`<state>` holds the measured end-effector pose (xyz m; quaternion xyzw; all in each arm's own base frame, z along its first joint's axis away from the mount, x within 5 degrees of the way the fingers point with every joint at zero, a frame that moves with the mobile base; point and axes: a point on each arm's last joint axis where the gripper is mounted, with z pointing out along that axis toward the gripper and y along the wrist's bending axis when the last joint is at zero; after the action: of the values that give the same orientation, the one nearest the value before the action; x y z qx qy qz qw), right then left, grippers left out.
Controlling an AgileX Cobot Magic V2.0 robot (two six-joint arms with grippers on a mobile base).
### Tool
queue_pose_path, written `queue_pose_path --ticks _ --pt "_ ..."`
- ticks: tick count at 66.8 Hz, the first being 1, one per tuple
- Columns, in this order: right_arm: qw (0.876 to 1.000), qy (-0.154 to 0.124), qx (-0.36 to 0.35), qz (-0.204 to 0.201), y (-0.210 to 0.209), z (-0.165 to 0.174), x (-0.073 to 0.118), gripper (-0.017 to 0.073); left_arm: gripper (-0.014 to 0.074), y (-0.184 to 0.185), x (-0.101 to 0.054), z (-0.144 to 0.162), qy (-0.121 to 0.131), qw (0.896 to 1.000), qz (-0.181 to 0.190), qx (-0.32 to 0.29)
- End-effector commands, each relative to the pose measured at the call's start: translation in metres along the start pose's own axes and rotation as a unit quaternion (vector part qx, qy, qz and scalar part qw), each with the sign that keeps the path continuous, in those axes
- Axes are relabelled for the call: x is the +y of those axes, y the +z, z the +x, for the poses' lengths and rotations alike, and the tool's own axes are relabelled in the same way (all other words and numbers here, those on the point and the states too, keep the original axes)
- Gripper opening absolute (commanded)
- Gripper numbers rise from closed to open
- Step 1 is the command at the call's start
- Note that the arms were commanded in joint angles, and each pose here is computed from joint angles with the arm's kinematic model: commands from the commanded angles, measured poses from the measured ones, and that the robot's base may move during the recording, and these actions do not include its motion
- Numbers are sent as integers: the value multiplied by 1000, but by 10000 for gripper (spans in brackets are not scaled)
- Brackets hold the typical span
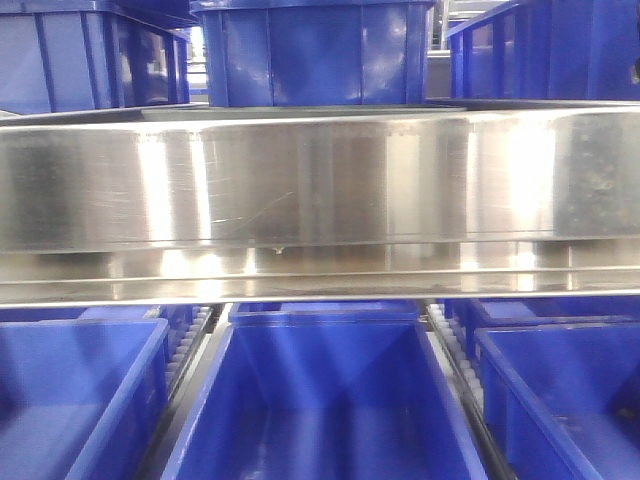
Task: Move two blue bins to right shelf middle
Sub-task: 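Lift the light-blue bin up off the shelf rollers with both grippers, then pull the held bin back toward the robot and turn away from the shelf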
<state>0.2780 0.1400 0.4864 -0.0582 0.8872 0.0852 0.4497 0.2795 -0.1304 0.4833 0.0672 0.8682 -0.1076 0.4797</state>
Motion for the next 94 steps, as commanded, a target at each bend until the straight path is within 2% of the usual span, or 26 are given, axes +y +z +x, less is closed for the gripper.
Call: queue_pose_path --ticks 1,24,40,94 --pt "999 -2 -49 -13 -15 -10 -1 -167 -111 -17 -2 -14 0 998 21 -64" --pt "999 -2 -50 -13 -15 -11 -1 -167 -111 -17 -2 -14 0 998 21 -64" --pt "996 -2 -83 -27 -16 -16 2 -167 -111 -17 -2 -14 0 998 21 -64" --pt "996 -2 -83 -27 -16 -16 2 -167 -111 -17 -2 -14 0 998 21 -64"
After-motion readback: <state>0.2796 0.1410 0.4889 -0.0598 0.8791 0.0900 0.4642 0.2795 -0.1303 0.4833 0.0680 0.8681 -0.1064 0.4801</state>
